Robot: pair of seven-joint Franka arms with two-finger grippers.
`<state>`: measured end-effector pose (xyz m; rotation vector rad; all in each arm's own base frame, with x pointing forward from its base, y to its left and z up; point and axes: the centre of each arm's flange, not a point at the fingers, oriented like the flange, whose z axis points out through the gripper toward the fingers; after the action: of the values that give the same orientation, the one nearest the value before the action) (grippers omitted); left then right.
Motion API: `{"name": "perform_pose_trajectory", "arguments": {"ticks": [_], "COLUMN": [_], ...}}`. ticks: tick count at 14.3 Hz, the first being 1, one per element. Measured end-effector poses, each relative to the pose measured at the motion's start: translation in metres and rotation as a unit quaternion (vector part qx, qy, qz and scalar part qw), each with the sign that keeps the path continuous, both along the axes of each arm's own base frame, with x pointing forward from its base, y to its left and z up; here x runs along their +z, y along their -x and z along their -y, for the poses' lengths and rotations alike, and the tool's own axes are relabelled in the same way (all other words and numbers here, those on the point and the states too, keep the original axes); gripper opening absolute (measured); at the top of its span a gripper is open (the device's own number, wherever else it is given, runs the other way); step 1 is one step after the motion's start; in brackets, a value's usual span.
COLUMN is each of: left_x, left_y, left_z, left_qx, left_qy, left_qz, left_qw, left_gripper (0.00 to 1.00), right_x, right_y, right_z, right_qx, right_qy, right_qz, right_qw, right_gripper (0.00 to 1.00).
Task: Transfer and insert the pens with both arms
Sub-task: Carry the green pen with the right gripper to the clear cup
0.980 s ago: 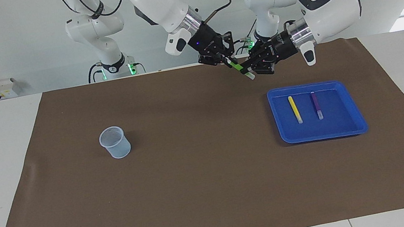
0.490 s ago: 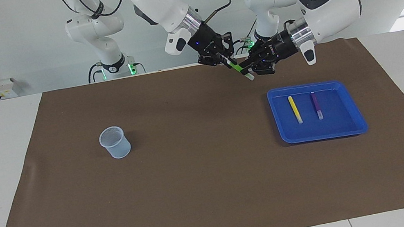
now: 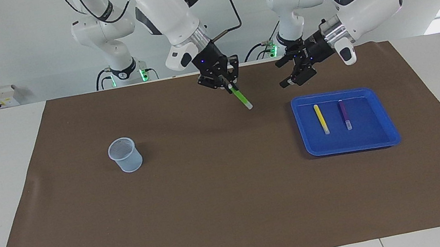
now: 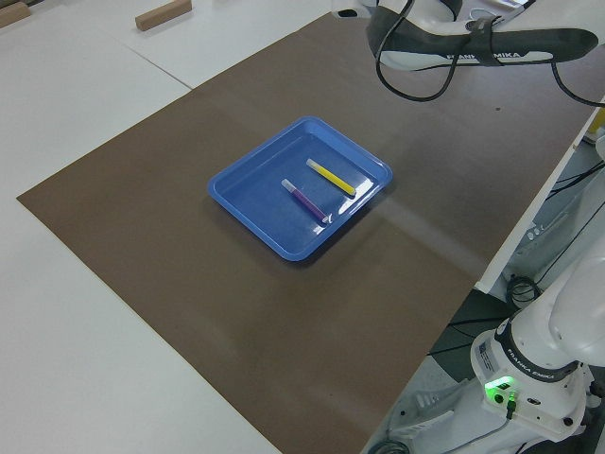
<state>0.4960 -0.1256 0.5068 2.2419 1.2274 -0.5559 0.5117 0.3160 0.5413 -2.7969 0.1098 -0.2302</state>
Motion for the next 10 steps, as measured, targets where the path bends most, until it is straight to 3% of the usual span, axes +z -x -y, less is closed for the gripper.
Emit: {"name": "perform_pose_trajectory", "arguments": {"ticks": [2,5,7,10], "left_x": [-0.007,-0.024,-0.042,-0.073], "left_y": [-0.002,-0.006,-0.009,-0.022], "left_z": [-0.028,-0.083,-0.11,-0.126], "left_qx": [-0.079,-0.203,-0.309,-0.426], "left_qy": [-0.035,-0.071,-0.104,-0.127], "left_qz": [0.06,0.135,0.166,0.197], "left_qw": [0.994,0.967,0.931,0.874], "left_gripper": [1.0,1.0,1.0,1.0], "right_x": [0.001,0.0,-0.009,-0.026], "right_y": [-0.005,-0.024,-0.034,-0.033], "right_z": [0.044,0.134,0.185,0.222], "right_qx": [0.025,0.059,0.063,0.053], "right_qy": [0.037,0.065,0.09,0.127], "right_qz": [-0.012,-0.007,-0.005,-0.016], "right_qw": [0.999,0.996,0.994,0.99], "right_gripper": [0.18,0.18,0.18,0.18]}}
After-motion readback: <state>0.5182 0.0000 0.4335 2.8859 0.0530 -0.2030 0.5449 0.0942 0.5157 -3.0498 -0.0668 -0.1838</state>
